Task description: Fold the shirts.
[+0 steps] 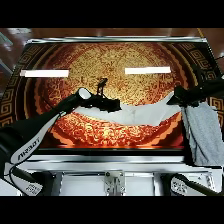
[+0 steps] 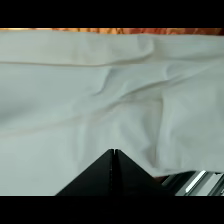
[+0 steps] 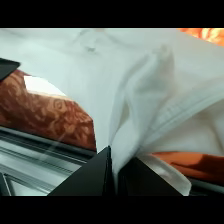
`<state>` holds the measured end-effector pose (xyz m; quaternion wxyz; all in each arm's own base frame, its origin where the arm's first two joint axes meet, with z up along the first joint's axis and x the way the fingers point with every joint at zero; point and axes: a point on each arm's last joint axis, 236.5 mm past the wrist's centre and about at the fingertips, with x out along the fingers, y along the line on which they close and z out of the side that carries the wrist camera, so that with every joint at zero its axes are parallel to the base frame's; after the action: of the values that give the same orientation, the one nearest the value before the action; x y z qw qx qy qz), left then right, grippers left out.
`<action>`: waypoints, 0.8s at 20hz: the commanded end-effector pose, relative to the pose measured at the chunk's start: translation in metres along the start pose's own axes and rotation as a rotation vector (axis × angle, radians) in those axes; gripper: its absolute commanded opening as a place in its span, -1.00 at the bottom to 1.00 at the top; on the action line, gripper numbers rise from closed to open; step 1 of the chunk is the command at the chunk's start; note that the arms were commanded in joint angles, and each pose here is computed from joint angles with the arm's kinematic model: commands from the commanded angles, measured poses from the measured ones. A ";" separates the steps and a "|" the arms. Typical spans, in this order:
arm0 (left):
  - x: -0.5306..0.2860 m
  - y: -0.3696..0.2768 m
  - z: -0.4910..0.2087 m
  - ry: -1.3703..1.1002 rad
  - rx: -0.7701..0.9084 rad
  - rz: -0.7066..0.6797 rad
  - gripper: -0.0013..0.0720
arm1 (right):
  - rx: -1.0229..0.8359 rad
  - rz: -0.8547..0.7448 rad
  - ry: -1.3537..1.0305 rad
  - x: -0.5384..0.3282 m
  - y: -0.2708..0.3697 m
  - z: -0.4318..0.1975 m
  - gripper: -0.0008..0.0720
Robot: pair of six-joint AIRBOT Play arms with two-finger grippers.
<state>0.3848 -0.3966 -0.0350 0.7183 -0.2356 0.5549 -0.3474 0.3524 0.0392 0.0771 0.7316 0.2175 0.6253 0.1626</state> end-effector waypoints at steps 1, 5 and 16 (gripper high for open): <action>0.046 -0.033 -0.027 -0.003 -0.070 -0.064 -0.88 | 0.004 -0.030 -0.064 -0.036 0.021 -0.018 -0.78; 0.091 -0.057 -0.068 0.053 -0.251 -0.146 -0.88 | 0.002 -0.037 -0.121 -0.059 0.038 -0.032 -0.78; 0.029 -0.055 0.021 -0.158 -0.005 -0.099 -0.89 | -0.132 0.050 -0.208 -0.044 0.129 -0.035 -0.78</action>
<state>0.3545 -0.4969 -0.0333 0.6814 -0.3461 0.5341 -0.3614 0.3001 0.0977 0.1666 0.7821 0.1979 0.5640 0.1761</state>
